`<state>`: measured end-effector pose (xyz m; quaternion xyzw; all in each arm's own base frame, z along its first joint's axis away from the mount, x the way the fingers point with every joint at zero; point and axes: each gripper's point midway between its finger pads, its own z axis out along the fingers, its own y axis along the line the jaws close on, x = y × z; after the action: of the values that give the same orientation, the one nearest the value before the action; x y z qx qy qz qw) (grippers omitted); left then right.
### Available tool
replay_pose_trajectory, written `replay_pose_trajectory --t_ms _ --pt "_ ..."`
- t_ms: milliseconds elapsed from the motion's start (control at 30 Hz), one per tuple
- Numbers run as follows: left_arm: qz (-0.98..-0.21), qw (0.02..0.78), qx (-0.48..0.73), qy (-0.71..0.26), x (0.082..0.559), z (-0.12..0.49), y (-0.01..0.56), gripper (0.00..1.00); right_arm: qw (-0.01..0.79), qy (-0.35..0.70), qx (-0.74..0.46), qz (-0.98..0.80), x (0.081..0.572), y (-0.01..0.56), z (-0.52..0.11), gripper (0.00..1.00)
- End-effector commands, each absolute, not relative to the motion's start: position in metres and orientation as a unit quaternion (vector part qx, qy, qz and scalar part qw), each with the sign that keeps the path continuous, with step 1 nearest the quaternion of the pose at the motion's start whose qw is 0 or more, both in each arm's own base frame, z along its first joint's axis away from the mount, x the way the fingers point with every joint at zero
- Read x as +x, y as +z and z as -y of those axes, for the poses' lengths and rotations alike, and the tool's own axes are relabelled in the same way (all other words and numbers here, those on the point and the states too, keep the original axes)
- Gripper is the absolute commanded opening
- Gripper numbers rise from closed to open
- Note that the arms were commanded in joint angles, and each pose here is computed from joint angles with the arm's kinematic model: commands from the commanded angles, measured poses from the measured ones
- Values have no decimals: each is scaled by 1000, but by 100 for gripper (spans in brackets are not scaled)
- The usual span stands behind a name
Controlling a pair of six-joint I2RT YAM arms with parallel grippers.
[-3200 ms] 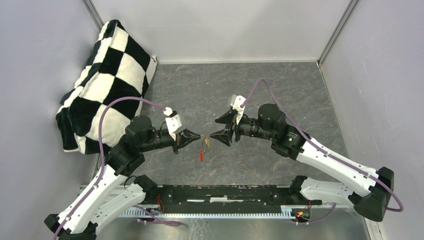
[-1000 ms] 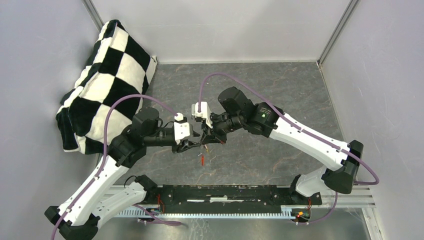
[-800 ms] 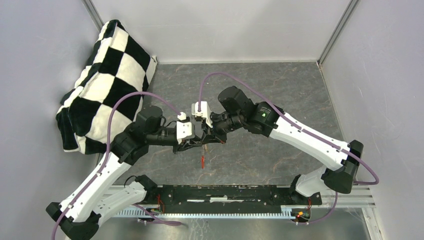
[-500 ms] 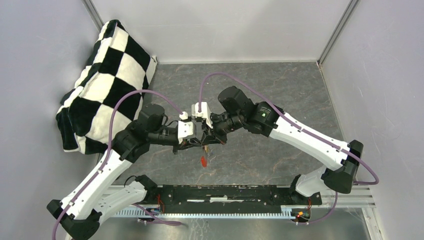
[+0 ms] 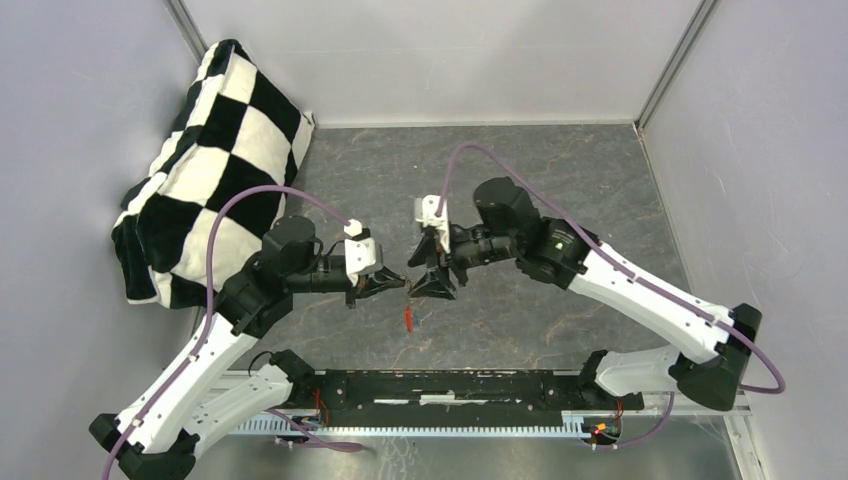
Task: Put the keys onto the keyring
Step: Insert the key onto the keyring.
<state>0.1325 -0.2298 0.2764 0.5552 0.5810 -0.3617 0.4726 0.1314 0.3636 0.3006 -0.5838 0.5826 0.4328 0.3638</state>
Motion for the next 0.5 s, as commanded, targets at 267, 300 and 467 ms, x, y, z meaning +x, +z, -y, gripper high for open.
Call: replay_pose_trajectory --t_ms 267,300,467 --pt "-550 572 451 -408 150 242 342 2 480 514 -471 -533 150 363 -332 75" --pt "-549 577 447 -408 151 242 345 2 478 515 -466 -537 150 360 -331 75" --pt "-547 580 428 -425 151 245 356 2 488 523 -454 -531 150 364 -331 75"
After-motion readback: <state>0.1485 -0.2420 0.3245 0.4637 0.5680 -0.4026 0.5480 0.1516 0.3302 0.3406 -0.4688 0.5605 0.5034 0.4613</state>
